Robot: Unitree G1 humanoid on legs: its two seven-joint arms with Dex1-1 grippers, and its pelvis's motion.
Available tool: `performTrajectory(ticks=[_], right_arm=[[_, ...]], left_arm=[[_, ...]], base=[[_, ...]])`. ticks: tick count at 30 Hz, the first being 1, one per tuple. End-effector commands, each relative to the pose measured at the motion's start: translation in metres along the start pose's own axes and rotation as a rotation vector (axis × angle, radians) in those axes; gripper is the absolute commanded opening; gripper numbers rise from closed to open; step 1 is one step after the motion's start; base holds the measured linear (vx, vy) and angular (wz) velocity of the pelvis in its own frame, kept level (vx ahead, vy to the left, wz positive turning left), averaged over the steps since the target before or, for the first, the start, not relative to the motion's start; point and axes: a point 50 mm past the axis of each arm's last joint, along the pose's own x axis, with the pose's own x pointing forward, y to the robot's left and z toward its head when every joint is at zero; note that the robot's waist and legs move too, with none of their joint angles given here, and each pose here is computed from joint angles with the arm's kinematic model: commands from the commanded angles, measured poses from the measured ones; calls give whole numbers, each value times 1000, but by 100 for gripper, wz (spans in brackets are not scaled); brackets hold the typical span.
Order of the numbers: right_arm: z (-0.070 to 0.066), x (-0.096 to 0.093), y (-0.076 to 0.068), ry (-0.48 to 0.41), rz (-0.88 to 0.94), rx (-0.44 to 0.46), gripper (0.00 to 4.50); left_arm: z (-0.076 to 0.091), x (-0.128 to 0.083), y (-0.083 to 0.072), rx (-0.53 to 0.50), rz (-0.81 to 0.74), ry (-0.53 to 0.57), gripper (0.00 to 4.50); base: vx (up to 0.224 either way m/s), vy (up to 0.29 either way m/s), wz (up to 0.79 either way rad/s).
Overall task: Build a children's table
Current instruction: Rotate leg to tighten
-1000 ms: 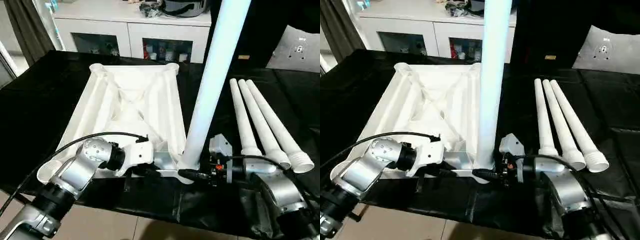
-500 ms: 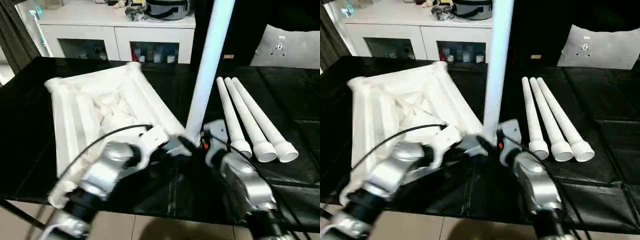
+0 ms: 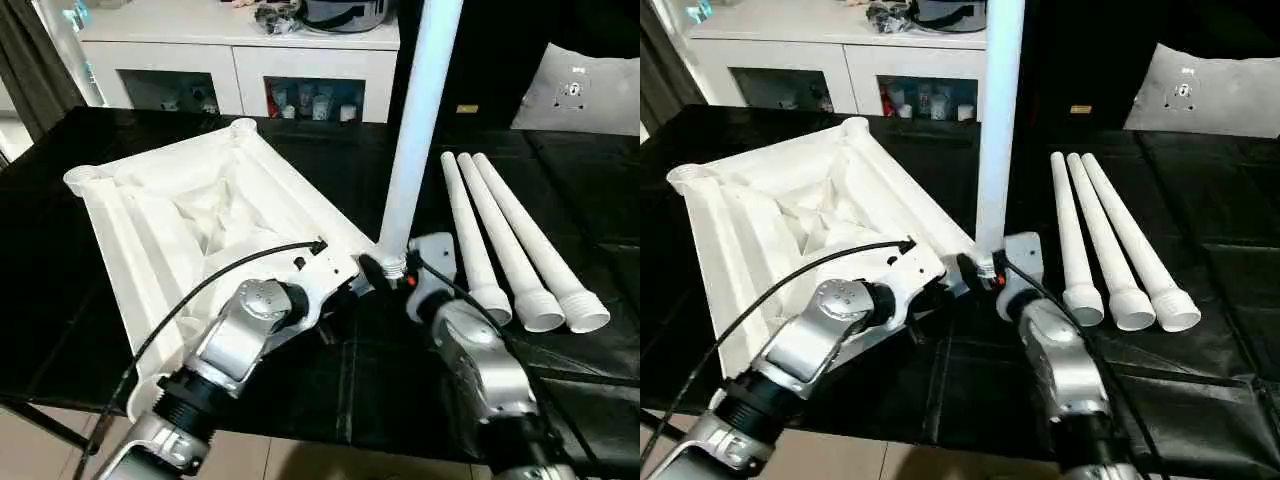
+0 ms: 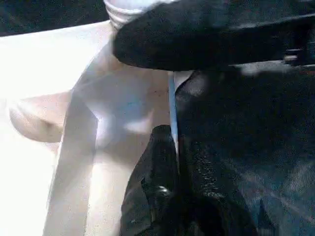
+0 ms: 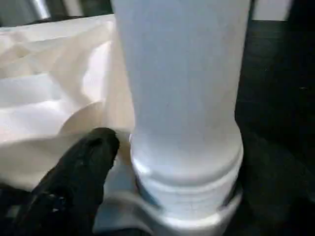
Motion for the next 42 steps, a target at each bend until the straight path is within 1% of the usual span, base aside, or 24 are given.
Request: performTrajectory(ticks=[1,2,4,5,7,9,12,13,14,17,20,22,23,24,25,26,27,28,31,32,33,35,36,42], right_arm=[[-2,-2,15,-1,152,-12,437],[-1,-5,13,-7,173,-17,444],[1,-14,4,4,214,-63,444],[1,-19,-1,16,242,-111,444],[2,-27,-8,39,297,-164,444],[4,-32,-13,47,340,-182,444],[10,-38,-19,60,418,-197,444],[11,-39,-20,68,448,-209,444],[11,-39,-20,68,448,-209,444],[14,-40,-20,98,540,-221,444],[13,-39,-19,129,595,-222,444],[11,-37,-14,151,649,-222,444],[11,-37,-14,153,656,-222,428],[11,-36,-11,151,687,-202,417],[11,-36,-10,150,693,-197,417],[12,-36,-10,149,699,-194,406],[12,-36,-10,150,705,-190,385],[12,-36,-10,150,705,-190,375],[12,-36,-11,155,719,-187,364],[12,-36,-11,158,726,-190,353],[12,-36,-11,158,726,-190,331],[12,-36,-12,161,734,-190,323],[12,-36,-12,162,735,-190,299],[12,-37,-11,179,780,-177,277]], left_arm=[[10,-2,3,89,-29,-41,0],[8,-4,2,103,-51,-39,0],[1,-8,1,126,-96,-30,0],[-3,-10,2,130,-118,-19,0],[-9,-15,2,149,-164,-14,0],[-14,-19,2,163,-196,-7,0],[-24,-28,-1,221,-312,-9,0],[-27,-32,-2,244,-355,-7,0],[-27,-32,-2,244,-355,-7,0],[-35,-40,-2,286,-431,15,0],[-36,-43,-1,320,-454,24,0],[-38,-45,0,341,-471,35,0],[-38,-45,0,343,-473,36,0],[-38,-45,0,344,-476,34,0],[-38,-45,1,343,-476,33,0],[-38,-45,0,342,-477,32,0],[-38,-45,0,344,-480,29,0],[-38,-45,0,344,-480,29,0],[-37,-45,0,348,-491,23,0],[-38,-46,-1,351,-497,21,0],[-38,-46,-1,351,-497,21,0],[-38,-46,-1,355,-503,20,0],[-38,-46,-1,355,-503,20,0],[-42,-47,-1,355,-514,28,0]], base=[[0,0,0],[0,0,0],[0,0,0],[0,0,0],[0,0,0],[0,0,0],[0,0,0],[0,0,0],[0,0,0],[0,0,0],[0,0,0],[0,0,0],[0,0,0],[0,0,0],[0,0,0],[0,0,0],[0,0,0],[0,0,0],[0,0,0],[0,0,0],[0,0,0],[0,0,0],[0,0,0],[0,0,0]])
